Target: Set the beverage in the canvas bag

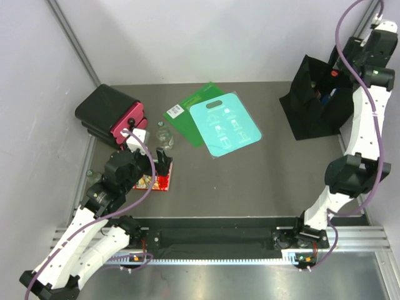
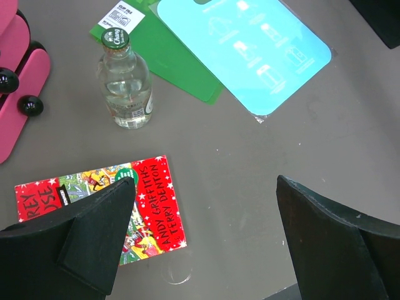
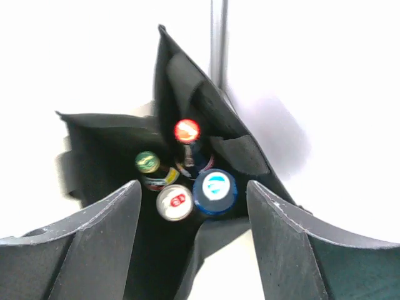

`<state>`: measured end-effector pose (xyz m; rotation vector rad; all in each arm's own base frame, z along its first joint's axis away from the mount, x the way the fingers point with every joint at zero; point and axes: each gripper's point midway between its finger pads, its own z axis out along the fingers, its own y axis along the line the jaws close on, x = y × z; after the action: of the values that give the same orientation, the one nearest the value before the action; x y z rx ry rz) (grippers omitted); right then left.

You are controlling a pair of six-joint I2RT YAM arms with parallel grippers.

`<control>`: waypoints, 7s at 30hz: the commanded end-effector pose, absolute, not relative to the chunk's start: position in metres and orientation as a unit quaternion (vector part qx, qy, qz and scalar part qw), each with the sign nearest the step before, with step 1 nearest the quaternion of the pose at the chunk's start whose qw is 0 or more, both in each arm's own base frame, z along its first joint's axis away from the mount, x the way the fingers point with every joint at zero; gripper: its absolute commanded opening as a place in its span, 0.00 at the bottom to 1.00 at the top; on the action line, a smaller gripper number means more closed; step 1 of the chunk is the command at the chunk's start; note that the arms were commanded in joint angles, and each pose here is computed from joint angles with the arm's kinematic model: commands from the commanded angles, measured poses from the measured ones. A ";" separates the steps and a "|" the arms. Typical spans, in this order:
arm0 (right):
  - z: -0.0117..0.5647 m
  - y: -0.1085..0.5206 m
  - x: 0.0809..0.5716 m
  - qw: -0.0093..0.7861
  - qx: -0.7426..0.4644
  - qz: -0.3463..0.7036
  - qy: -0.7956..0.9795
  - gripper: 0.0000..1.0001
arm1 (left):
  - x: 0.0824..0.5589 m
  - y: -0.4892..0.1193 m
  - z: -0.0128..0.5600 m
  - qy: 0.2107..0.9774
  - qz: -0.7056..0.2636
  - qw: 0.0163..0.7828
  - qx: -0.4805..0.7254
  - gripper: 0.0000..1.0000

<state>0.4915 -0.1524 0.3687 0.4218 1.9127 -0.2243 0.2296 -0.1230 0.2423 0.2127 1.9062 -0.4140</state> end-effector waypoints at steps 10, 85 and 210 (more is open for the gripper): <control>0.436 0.033 0.451 0.653 0.021 0.061 0.754 0.67 | 0.237 -0.118 0.253 0.798 -0.165 0.576 0.066 0.97; 0.219 0.507 0.387 0.586 -0.278 0.284 0.707 0.00 | 0.213 -0.083 0.304 0.715 -0.170 0.678 0.018 0.97; 0.577 -0.027 0.443 0.798 0.006 -0.049 0.601 0.00 | 0.227 -0.105 0.275 0.760 -0.169 0.625 0.057 0.98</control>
<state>0.4701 -0.0054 0.4644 -0.0047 1.6298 -0.0831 0.2243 -0.1010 0.2633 0.1184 1.7848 -0.3710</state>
